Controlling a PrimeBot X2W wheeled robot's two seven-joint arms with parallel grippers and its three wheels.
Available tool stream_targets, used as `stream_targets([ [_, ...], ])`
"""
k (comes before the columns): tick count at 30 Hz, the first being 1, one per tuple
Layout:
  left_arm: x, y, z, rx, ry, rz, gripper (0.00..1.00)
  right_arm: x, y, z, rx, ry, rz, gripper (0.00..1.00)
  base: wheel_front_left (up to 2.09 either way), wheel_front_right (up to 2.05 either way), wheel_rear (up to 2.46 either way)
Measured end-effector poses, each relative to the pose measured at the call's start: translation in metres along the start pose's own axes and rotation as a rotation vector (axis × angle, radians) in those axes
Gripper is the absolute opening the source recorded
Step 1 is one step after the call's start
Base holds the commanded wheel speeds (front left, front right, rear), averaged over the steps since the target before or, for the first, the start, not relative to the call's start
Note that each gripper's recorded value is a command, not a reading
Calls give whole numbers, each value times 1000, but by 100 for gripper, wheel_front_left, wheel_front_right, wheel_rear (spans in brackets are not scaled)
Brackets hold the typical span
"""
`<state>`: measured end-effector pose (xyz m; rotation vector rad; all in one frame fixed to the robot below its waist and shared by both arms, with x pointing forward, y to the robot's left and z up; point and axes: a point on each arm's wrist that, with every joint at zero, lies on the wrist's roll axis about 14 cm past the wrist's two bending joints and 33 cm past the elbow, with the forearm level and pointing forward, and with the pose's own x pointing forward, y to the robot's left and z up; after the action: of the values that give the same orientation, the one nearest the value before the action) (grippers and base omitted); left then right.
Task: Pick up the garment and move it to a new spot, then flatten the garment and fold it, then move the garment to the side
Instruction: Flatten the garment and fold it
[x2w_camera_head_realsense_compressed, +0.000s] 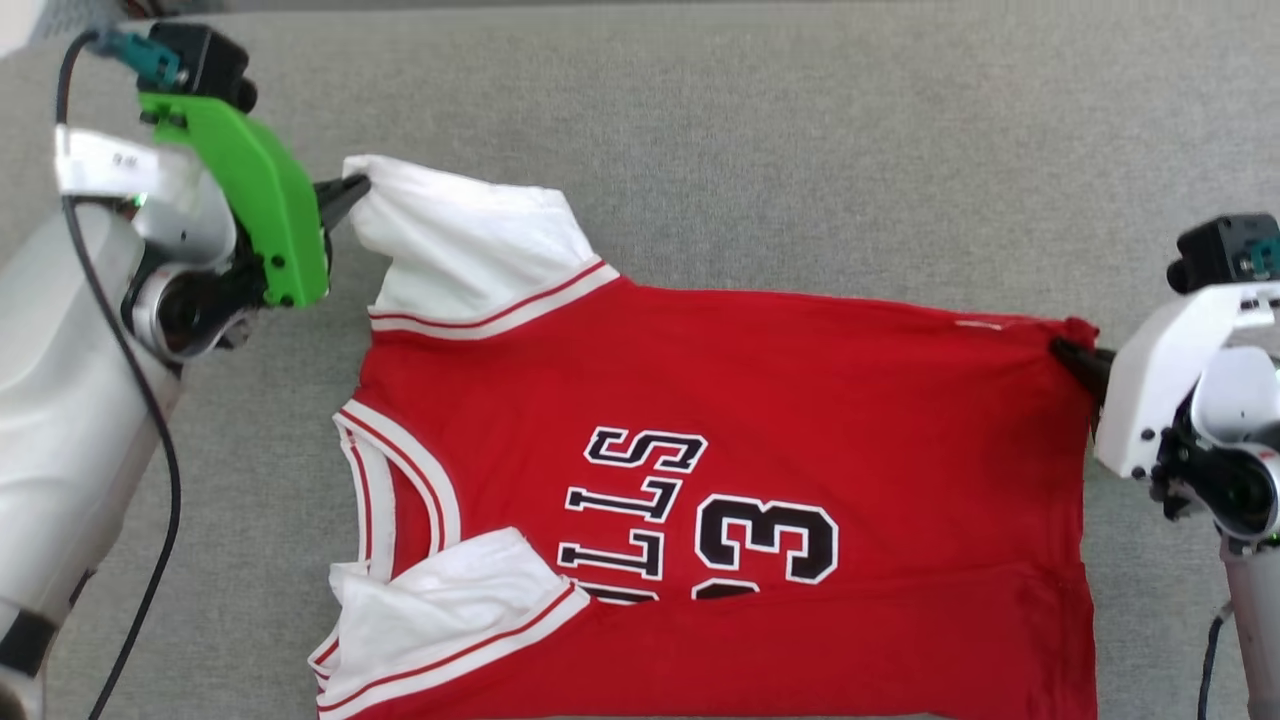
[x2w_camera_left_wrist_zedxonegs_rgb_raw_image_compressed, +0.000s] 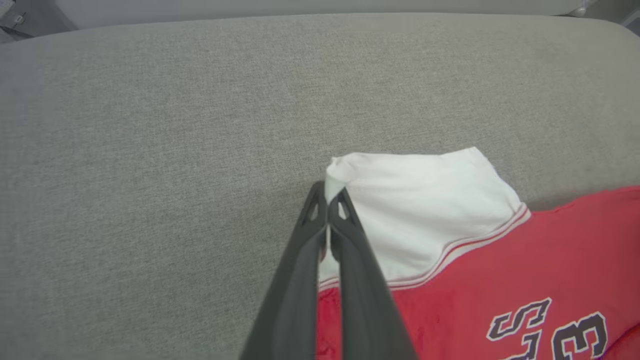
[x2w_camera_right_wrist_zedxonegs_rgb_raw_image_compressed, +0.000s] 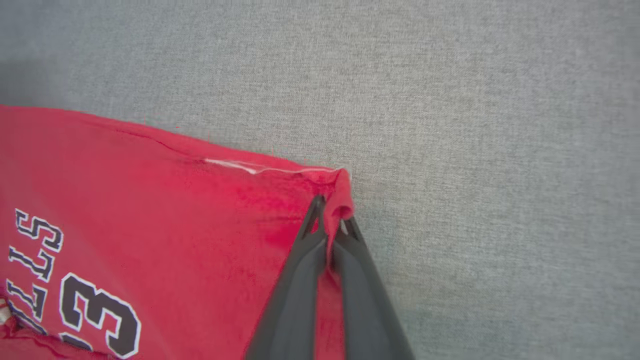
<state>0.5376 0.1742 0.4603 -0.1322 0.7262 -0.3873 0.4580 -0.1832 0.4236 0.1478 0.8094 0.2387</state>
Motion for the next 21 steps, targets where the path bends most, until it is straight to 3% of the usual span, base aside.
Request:
stream_targets([
  [7, -57, 2, -38, -131, -150, 5, 0, -33, 9, -30, 54, -48, 5, 0, 0, 0, 0],
  [21, -121, -22, -166, -417, -134, 67, 0, -57, 7, -83, 141, -68, -15, 0, 0, 0, 0],
])
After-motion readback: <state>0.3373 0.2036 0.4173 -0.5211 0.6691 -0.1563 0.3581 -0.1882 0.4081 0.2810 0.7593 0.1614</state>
